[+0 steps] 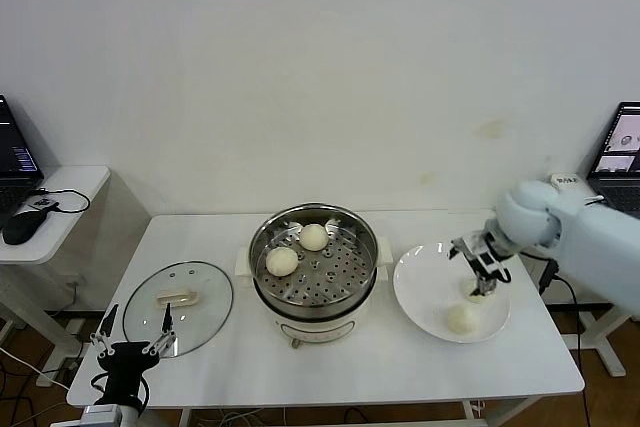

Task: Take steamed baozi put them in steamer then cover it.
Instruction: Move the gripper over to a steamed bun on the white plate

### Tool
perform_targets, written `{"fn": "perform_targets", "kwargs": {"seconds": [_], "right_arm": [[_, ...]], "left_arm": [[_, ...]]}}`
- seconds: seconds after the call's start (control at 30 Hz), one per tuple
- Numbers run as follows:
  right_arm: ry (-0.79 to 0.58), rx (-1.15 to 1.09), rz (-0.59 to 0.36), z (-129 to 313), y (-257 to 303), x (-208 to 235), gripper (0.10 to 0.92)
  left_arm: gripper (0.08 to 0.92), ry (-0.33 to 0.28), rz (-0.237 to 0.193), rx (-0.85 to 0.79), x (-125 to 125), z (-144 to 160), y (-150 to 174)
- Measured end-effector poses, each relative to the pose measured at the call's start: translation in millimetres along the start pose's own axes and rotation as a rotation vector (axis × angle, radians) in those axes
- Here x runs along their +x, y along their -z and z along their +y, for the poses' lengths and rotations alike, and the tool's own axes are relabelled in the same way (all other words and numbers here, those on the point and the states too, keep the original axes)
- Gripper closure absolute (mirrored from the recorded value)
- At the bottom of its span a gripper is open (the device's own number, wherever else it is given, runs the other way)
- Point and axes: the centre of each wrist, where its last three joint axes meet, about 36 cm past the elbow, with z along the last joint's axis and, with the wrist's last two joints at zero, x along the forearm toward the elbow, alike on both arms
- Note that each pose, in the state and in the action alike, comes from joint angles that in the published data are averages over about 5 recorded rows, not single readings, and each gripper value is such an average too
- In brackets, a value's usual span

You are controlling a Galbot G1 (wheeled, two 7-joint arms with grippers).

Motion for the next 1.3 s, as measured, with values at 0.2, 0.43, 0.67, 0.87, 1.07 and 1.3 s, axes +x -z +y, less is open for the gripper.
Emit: {"fn": "perform_targets", "kwargs": {"seconds": [0.2,0.43,0.67,0.87,1.07,1.3], "right_arm": [[0.032,-0.017,0.004,13.5,-3.2,-26.4,0.2],[0.052,-0.035,-0.004,17.6,-2.0,-48.0,0.2],[0.065,-0.053,-0.01,17.2,2.6,-64.3,0.21],[0.08,-0.071,-0.008,18.7,3.7,-73.3,0.253],[0.092,-0.086,-0.01,19.5,4.9,-78.1,0.331],[0.099,-0.111,-0.011,18.6,-0.2,-78.1,0.437]], "left_arm": [[0.177,0.003,0.008,-0.002,-0.4,0.6,-3.1],[0.177,0.007,0.011,-0.003,-0.7,2.1,-4.6],[0.177,0.01,0.015,-0.001,-1.2,2.2,-6.4],[0.177,0.011,0.017,-0.001,-1.3,2.1,-7.6],[0.177,0.011,0.018,0.001,-1.0,1.8,-8.0],[0.177,0.01,0.018,0.002,-1.0,1.1,-8.0]]}}
